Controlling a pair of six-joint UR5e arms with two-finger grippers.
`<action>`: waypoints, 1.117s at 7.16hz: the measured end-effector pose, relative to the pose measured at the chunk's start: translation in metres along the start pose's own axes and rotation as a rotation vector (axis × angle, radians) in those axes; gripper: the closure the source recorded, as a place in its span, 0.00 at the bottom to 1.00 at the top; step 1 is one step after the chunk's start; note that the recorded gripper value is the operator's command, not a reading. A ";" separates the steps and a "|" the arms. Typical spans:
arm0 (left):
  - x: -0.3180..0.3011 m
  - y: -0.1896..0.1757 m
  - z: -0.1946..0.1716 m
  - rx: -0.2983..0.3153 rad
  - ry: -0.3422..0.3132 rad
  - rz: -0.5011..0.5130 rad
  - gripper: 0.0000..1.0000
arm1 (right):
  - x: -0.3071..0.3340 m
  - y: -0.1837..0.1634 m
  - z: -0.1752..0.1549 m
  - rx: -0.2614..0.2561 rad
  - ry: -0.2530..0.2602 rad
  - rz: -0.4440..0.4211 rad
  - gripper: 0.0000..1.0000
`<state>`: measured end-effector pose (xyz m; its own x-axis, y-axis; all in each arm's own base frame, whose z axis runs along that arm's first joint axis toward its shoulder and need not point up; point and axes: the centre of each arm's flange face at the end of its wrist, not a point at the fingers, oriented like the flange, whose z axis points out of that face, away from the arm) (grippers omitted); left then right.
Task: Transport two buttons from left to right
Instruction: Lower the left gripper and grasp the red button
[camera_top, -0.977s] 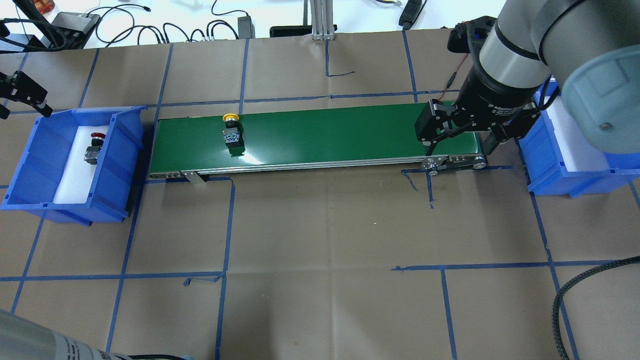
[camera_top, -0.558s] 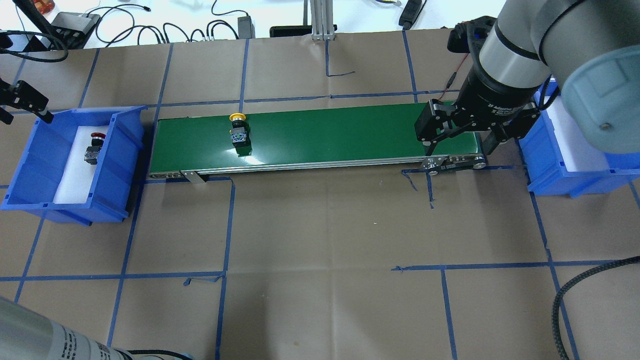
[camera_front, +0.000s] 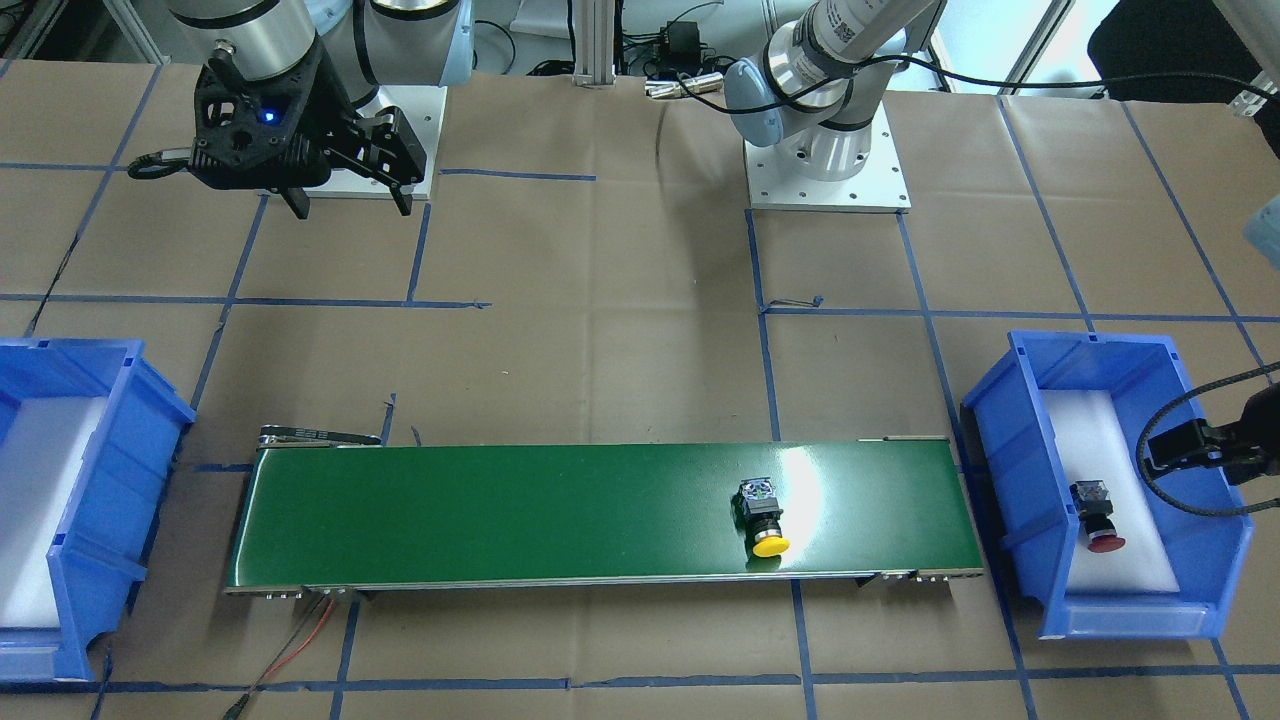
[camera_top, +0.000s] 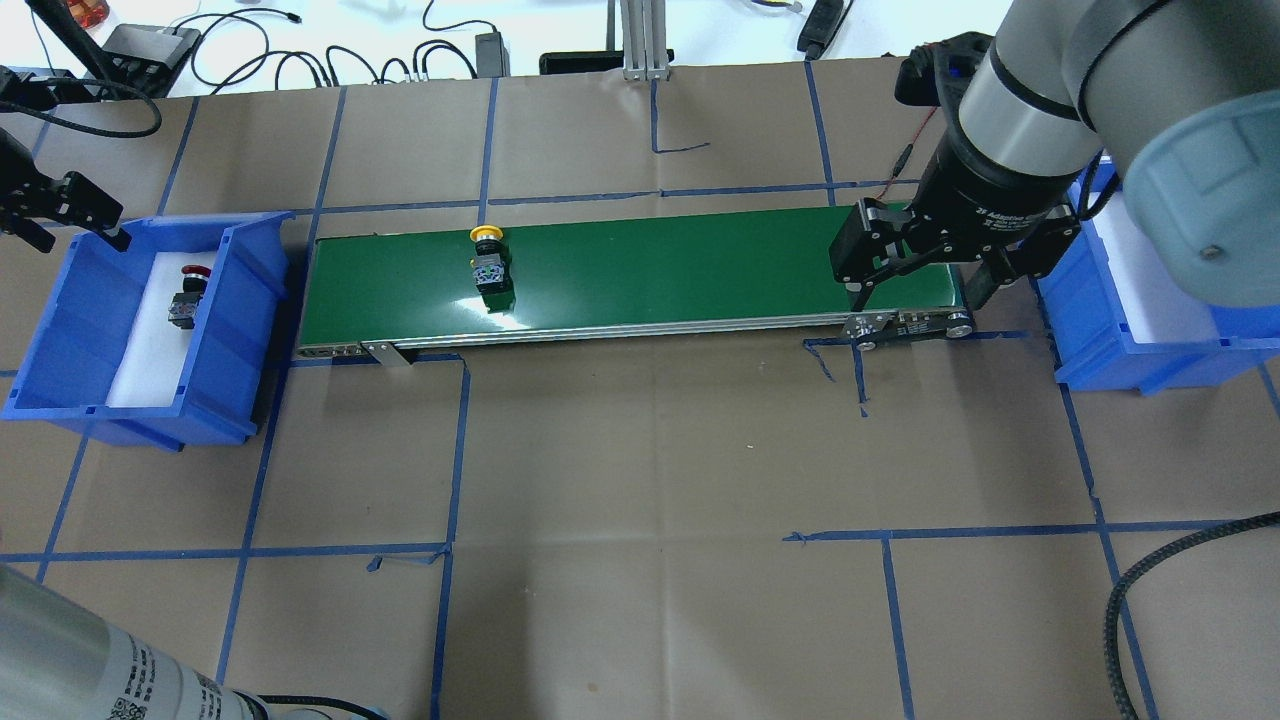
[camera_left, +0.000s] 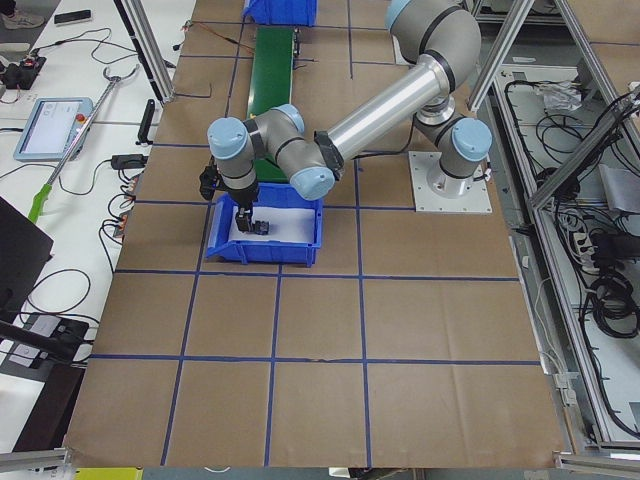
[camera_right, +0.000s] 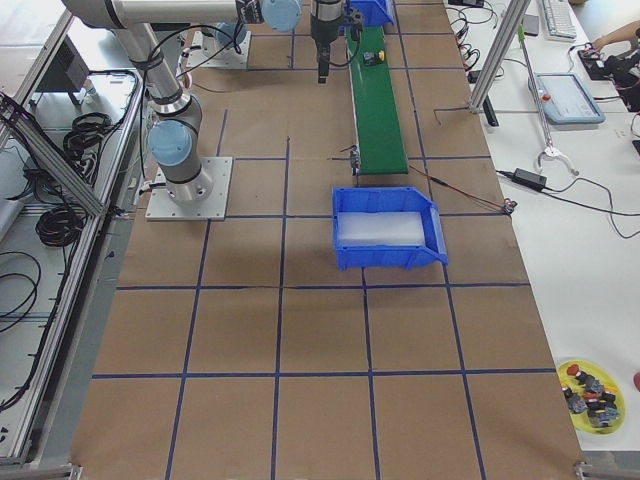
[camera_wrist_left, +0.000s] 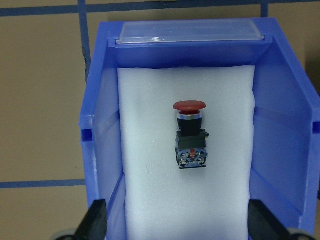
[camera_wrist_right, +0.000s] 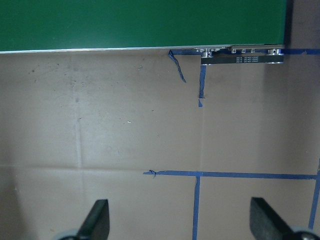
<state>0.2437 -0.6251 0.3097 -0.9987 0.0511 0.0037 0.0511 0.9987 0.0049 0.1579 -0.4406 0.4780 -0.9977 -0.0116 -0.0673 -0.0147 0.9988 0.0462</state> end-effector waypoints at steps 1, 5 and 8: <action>0.004 0.003 0.016 0.010 -0.007 -0.004 0.02 | 0.000 0.000 0.000 0.001 0.000 0.000 0.00; 0.022 0.004 0.063 0.040 -0.028 0.008 0.02 | 0.000 0.000 0.001 0.000 -0.001 0.000 0.00; 0.032 -0.009 0.095 0.054 -0.038 0.016 0.02 | 0.000 0.000 0.001 0.000 -0.001 0.000 0.00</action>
<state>0.2113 -0.6320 0.2144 -0.9972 0.0664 -0.0342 0.0680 0.9965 -0.0490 0.1580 -0.4407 0.4773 -0.9976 -0.0116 -0.0678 -0.0147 0.9988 0.0464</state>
